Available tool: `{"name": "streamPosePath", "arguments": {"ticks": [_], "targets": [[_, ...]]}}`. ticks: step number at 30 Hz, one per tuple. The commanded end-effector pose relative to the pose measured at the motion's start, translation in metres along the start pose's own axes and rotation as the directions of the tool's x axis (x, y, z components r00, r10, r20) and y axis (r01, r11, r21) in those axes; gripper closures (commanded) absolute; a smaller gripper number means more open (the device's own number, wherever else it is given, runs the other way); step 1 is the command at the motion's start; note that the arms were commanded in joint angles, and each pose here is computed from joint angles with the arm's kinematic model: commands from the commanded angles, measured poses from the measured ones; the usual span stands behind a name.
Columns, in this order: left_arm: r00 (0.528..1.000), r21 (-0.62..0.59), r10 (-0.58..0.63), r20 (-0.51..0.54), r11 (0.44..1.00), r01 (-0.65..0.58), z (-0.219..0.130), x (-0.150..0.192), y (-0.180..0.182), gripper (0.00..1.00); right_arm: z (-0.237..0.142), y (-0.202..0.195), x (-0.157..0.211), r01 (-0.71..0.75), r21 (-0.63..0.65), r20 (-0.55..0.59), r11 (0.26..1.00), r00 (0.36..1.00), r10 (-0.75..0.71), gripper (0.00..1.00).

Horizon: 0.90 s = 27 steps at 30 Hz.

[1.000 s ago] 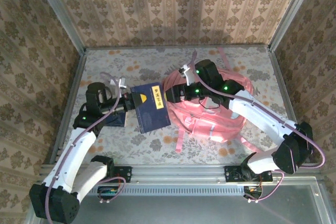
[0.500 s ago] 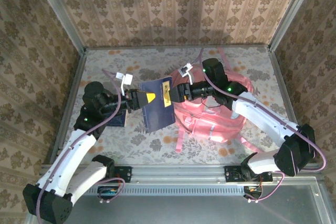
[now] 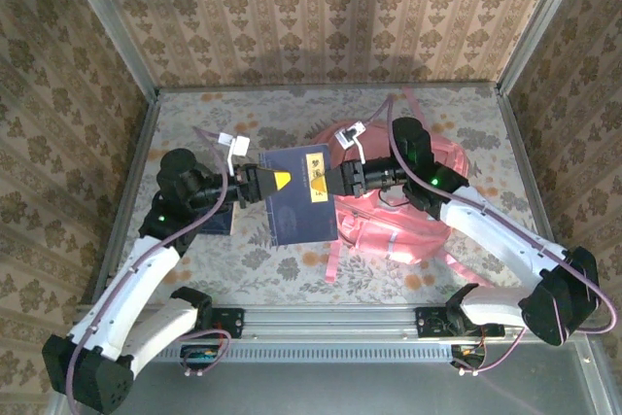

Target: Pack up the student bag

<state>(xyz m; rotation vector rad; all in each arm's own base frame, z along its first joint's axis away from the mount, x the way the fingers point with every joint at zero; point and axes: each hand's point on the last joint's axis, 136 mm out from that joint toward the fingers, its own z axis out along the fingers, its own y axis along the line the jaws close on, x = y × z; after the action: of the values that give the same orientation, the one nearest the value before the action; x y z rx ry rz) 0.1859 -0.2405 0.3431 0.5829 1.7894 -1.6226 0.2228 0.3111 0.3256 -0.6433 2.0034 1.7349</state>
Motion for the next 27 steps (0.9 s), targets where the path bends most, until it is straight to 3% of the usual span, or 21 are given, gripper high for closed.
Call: {"name": "streamPosePath", "arguments": {"ticks": [1,6,7,9,13,17,21,22,25,27], "targets": [[0.997,0.021,0.064,0.036,0.998,-0.065,-0.002,-0.016,-0.01,1.0,-0.007,-0.001,-0.007,-0.009,0.014,0.054,1.0,0.999,0.008,1.0],[0.997,0.012,0.035,0.063,0.999,-0.036,-0.001,-0.019,-0.003,0.88,-0.01,-0.005,-0.02,-0.038,0.03,0.121,0.999,0.992,0.034,1.0],[0.998,0.029,0.024,0.065,0.999,-0.026,0.0,-0.019,-0.004,0.83,-0.01,-0.005,-0.022,-0.046,0.021,0.133,0.999,0.99,0.043,1.0],[0.998,0.039,0.001,0.062,0.999,-0.003,0.002,-0.019,-0.003,0.63,-0.01,-0.006,-0.026,-0.06,0.014,0.153,0.998,0.987,0.057,1.0],[0.999,0.079,-0.01,0.031,0.997,0.007,0.008,-0.012,-0.009,0.54,-0.011,-0.015,-0.031,-0.076,0.038,0.191,0.996,0.979,0.067,1.0],[1.0,0.111,-0.003,-0.016,0.994,0.004,0.018,0.003,-0.015,0.6,-0.011,-0.019,-0.035,-0.084,0.05,0.209,0.995,0.975,0.071,1.0],[1.0,0.083,0.01,-0.009,0.997,-0.009,0.018,0.004,-0.01,0.91,-0.016,-0.027,-0.038,-0.094,0.089,0.229,0.992,0.971,0.071,1.0],[1.0,0.082,0.021,-0.004,0.996,-0.02,0.017,0.002,-0.012,1.0,-0.019,-0.029,-0.038,-0.092,0.109,0.227,0.99,0.972,0.065,0.9],[0.998,0.097,0.054,0.016,0.994,-0.055,0.012,-0.007,-0.023,1.0,-0.027,-0.038,-0.034,-0.075,0.197,0.21,0.978,0.977,0.032,0.37],[0.997,0.114,0.073,0.018,0.991,-0.074,0.011,-0.011,-0.031,1.0,-0.033,-0.044,-0.031,-0.061,0.255,0.191,0.965,0.981,0.012,0.15]]}}
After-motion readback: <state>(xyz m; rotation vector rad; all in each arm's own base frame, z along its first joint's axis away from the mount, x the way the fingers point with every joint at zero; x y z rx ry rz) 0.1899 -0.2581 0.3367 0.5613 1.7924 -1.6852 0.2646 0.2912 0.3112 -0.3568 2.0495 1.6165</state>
